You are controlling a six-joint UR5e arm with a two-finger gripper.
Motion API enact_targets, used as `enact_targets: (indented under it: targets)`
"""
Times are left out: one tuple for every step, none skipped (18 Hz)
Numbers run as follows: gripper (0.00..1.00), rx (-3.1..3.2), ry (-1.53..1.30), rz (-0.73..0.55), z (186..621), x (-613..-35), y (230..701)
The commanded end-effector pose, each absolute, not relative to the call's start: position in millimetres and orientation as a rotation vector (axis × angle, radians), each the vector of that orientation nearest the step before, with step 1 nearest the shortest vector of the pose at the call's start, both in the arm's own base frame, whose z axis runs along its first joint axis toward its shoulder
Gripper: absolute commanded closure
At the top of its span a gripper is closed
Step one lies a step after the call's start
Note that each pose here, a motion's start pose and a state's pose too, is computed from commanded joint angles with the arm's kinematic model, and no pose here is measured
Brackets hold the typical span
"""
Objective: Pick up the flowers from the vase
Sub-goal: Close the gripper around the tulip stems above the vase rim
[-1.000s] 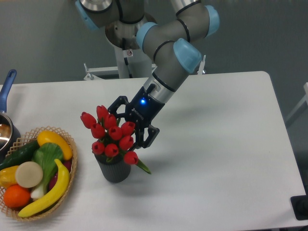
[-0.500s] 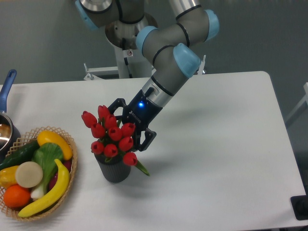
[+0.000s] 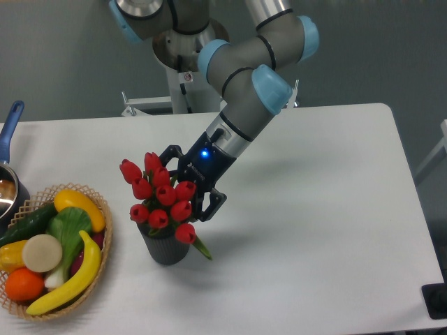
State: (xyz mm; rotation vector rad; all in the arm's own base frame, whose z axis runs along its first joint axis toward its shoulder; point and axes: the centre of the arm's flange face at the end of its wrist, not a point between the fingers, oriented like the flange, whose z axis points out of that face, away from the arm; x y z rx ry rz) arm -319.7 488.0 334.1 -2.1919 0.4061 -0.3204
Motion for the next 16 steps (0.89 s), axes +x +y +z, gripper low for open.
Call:
enact_targets:
  targets:
    - [0.34,-2.193,0.406,-0.32,334.0,-319.8,487.9]
    - [0.35,-2.193,0.406,-0.32,334.0,-319.8,487.9]
    - [0.37,-2.193,0.405,-0.319,334.8,-319.6,487.8]
    - [0.37,-2.194,0.404,-0.32,334.8,-319.6,487.8]
    - [0.39,-2.198,0.399,-0.323,333.7,-319.4,487.4]
    - [0.43,-2.204,0.387,-0.327,333.0,-319.3,487.1]
    - [0.47,-2.206,0.381,-0.327,334.3,-319.4,487.1]
    - [0.49,-2.208,0.374,-0.331,335.0,-319.2,486.9]
    - [0.52,-2.209,0.366,-0.333,335.8,-319.0,486.8]
    - [0.52,-2.212,0.359,-0.333,337.4,-318.6,486.4]
    - [0.52,-2.212,0.356,-0.335,337.4,-318.6,486.4]
    - [0.52,-2.209,0.358,-0.331,339.2,-318.6,486.5]
    - [0.52,-2.21,0.357,-0.332,339.8,-318.4,486.3]
    - [0.52,-2.21,0.357,-0.332,339.9,-318.4,486.3]
    - [0.53,-2.209,0.357,-0.33,340.7,-318.2,486.2]
    - [0.54,-2.209,0.357,-0.33,340.7,-318.1,486.2]
